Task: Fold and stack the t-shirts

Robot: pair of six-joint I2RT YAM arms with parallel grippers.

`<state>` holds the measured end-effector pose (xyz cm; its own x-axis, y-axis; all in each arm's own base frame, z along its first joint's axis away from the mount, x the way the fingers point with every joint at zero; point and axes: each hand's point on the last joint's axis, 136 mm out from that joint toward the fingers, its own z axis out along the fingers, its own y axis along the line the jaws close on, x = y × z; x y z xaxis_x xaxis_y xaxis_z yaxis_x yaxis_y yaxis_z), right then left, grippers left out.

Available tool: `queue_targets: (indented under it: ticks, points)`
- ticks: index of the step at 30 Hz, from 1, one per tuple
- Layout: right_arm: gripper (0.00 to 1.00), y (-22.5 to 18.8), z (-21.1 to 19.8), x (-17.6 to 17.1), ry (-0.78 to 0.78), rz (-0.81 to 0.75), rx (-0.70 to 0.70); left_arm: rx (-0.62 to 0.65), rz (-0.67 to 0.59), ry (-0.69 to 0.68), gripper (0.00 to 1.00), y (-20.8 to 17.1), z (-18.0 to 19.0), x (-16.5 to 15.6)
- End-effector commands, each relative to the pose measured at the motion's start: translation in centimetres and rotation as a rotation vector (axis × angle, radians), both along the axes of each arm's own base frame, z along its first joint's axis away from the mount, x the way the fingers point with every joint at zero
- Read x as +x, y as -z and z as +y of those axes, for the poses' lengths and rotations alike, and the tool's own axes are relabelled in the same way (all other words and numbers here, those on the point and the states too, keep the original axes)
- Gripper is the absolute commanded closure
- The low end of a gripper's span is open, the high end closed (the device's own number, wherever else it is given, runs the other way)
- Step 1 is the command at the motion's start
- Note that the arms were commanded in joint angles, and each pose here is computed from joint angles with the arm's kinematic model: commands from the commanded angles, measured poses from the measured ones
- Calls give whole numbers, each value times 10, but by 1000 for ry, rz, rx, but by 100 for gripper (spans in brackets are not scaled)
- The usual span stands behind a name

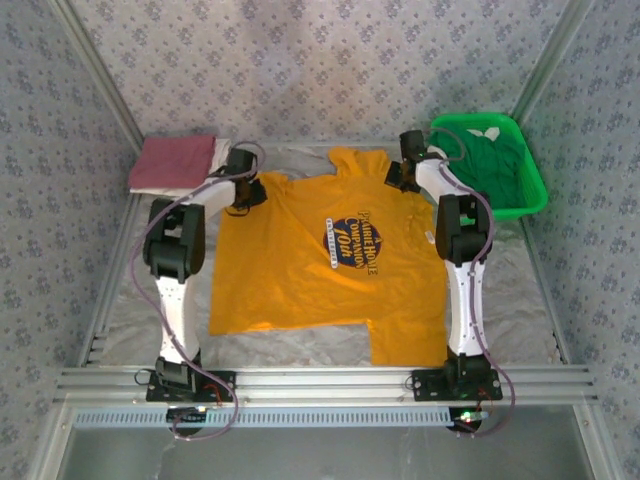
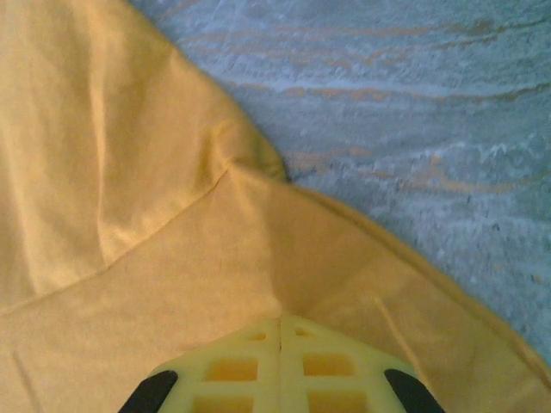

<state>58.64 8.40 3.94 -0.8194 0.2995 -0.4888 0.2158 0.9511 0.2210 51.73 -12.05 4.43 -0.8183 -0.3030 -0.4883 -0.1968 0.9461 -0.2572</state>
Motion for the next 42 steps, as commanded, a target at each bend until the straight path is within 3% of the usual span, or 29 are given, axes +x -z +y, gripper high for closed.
queue_targets:
  ticks: [1, 5, 8, 23, 36, 42]
  points:
    - [96, -59, 25, -1, -90, -123, -54, 20, -137, -27, 82, -55, 14, -12]
    - [96, -60, 57, -10, -180, -110, -94, 41, -101, -24, 82, -43, 23, -38]
    - [96, -47, 67, -9, -182, -77, -75, 40, -54, -15, 84, -27, 21, -39]
    - [100, 8, 65, 15, -133, 42, -39, -44, 18, -44, 86, 17, 11, 14]
    - [100, 27, -21, 30, 126, 93, 16, -63, 39, -61, 86, 28, 16, 49]
    - [100, 19, -22, 56, 127, 9, 79, -65, 26, -53, 86, 22, 15, 67]
